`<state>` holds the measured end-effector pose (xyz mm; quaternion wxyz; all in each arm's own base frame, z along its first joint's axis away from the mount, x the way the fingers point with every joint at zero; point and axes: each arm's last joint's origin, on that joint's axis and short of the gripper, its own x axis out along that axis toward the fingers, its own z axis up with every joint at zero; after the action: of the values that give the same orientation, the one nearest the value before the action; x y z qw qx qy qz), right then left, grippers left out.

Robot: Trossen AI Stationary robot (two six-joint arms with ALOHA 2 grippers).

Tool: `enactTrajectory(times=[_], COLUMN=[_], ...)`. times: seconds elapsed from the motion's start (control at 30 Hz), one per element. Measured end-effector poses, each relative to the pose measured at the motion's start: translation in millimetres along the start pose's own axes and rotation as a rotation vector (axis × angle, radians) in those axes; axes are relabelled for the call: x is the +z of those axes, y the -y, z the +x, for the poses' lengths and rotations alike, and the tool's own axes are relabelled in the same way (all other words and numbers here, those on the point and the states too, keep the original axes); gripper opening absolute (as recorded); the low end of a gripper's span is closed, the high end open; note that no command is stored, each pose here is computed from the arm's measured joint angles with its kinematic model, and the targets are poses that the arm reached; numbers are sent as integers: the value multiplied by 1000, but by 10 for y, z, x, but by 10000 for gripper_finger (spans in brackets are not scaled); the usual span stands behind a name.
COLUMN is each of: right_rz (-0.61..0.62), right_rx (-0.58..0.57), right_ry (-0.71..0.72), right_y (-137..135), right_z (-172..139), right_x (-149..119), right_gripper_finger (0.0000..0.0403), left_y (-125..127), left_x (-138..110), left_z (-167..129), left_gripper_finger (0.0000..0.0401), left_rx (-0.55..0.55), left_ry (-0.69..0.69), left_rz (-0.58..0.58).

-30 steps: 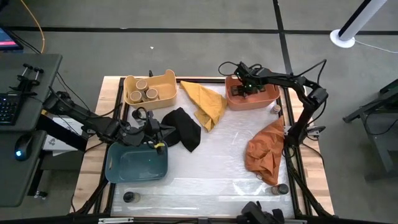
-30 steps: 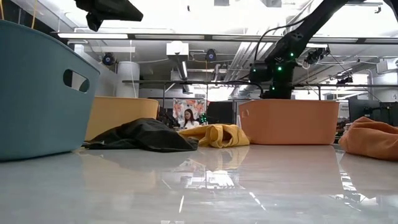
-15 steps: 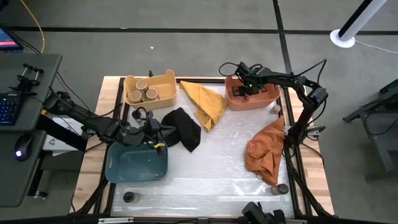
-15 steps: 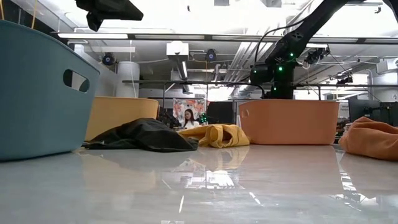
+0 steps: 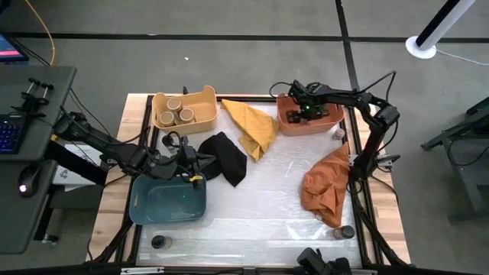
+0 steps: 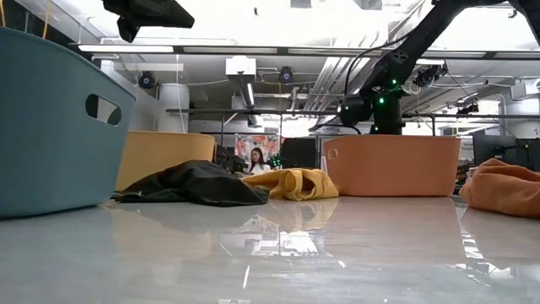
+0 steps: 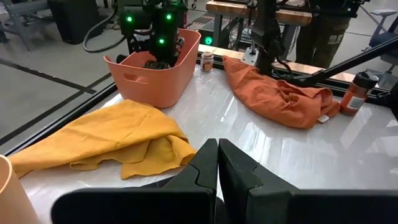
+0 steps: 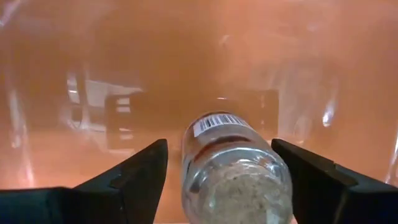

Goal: Sort spices by type
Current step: Put the left brown spice bottle into the orange bin, then put the brown spice bottle into the orange bin

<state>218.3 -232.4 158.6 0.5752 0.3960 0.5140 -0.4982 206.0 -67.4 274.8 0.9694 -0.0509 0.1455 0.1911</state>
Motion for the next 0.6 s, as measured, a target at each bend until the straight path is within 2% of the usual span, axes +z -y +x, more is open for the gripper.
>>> enactTrajectory(times=[0.33,0.6], right_rz=[-34,-55], right_rx=[37,80], right_ry=[70,228], right_y=[-28,69], right_z=[-46,-490], right_x=[58,53], right_gripper_finger=[285,286], left_y=[0,0], left_x=[0,0], left_z=[0,0], left_gripper_finger=[0,0], left_rx=[0,0], left_ry=[0,0], left_rz=[0,1])
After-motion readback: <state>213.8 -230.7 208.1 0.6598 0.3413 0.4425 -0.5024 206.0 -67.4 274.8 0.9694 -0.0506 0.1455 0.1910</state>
